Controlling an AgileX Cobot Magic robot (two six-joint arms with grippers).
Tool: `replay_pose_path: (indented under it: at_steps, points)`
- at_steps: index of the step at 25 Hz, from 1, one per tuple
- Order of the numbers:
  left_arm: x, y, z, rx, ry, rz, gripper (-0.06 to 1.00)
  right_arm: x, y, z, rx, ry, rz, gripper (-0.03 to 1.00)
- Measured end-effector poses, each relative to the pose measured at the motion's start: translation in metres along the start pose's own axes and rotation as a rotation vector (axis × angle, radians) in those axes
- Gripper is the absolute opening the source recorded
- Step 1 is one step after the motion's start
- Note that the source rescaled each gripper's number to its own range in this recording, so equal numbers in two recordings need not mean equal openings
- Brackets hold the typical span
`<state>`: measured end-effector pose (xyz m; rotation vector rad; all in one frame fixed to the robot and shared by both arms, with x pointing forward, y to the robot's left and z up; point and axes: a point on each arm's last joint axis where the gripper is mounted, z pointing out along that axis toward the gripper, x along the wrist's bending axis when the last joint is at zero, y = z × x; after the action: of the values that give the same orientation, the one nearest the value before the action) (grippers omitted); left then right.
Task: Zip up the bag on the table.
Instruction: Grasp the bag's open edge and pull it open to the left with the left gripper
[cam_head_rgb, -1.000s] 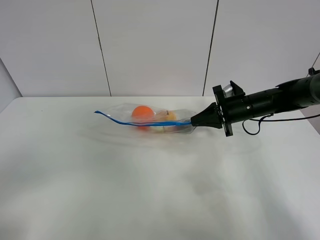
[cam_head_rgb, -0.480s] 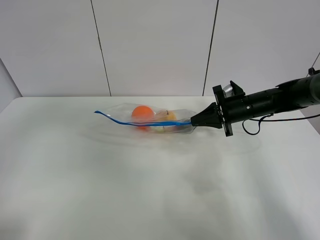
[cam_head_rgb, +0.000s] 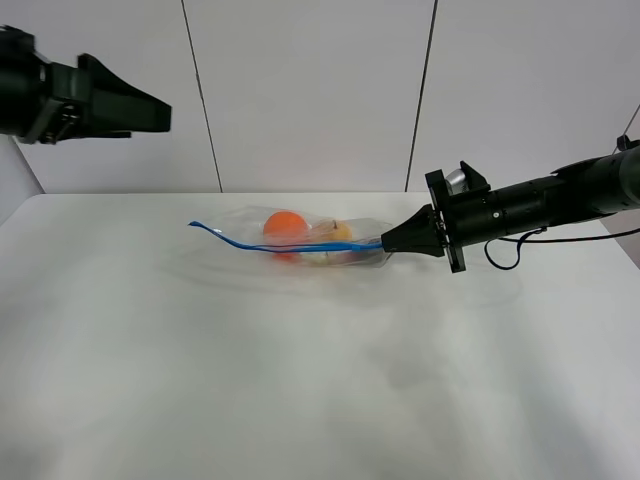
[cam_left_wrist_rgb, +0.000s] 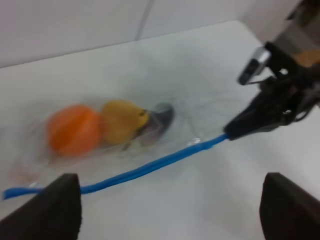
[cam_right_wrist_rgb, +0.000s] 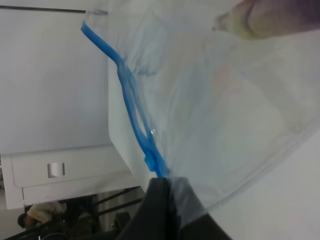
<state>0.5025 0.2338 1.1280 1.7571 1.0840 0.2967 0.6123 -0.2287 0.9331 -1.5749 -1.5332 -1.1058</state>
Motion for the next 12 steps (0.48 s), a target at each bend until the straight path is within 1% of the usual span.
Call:
replay_pose_path:
  at_steps: [4,7,11,12]
  points:
    - [-0.021,-0.005,0.039,0.033,-0.053,0.077,0.96,0.000,0.000,0.000,0.000,0.000,0.000,0.00]
    - [-0.043,-0.014,0.069,0.067,-0.082,0.199,0.96,0.000,0.000,0.000,0.000,0.000,0.000,0.00]
    - [-0.067,-0.030,0.103,0.110,-0.111,0.373,0.96,0.000,0.000,0.000,0.000,0.000,0.000,0.00]
    - [-0.070,-0.035,0.112,0.120,-0.109,0.412,0.96,0.000,0.000,0.000,0.000,0.000,0.000,0.00]
